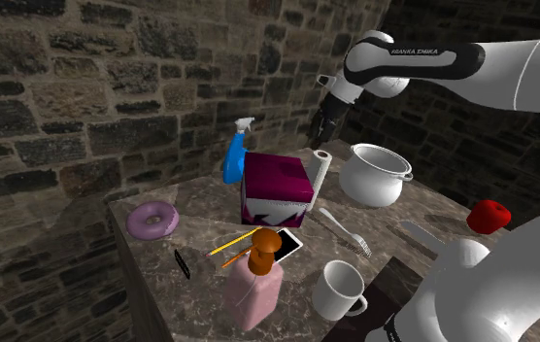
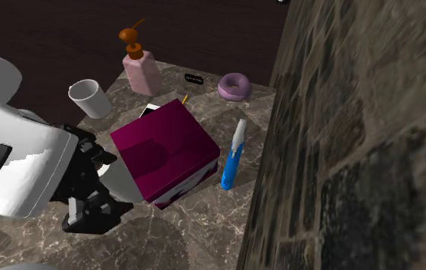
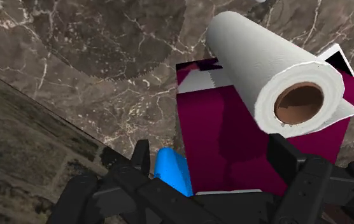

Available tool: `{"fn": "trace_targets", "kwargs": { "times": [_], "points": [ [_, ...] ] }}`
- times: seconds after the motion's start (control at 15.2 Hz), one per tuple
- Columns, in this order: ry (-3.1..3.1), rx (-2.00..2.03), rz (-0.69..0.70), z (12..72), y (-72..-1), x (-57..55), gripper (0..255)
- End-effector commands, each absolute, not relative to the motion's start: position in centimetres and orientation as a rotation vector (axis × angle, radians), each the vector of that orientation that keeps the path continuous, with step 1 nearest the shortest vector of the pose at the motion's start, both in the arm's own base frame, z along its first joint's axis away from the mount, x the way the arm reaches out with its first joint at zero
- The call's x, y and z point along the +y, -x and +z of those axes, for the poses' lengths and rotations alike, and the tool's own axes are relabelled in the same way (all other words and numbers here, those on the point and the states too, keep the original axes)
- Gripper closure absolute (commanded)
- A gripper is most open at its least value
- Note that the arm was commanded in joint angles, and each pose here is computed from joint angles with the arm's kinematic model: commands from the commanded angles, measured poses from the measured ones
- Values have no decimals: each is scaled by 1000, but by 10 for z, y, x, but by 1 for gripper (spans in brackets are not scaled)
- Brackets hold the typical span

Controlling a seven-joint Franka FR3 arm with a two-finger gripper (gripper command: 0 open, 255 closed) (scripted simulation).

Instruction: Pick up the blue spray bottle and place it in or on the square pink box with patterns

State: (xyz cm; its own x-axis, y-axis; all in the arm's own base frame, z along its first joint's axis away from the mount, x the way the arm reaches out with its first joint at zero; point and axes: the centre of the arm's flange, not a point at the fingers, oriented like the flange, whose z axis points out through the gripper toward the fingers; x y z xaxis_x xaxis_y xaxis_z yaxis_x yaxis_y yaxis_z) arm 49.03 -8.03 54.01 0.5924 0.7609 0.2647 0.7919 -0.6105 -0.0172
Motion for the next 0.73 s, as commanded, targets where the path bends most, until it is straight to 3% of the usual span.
{"fn": "trace_targets", "kwargs": {
  "times": [0.0, 0.66],
  "points": [
    [2593, -1427, -369, 527, -517, -79, 0],
    [2111, -1870, -429, 478, -635, -32, 0]
  ]
}}
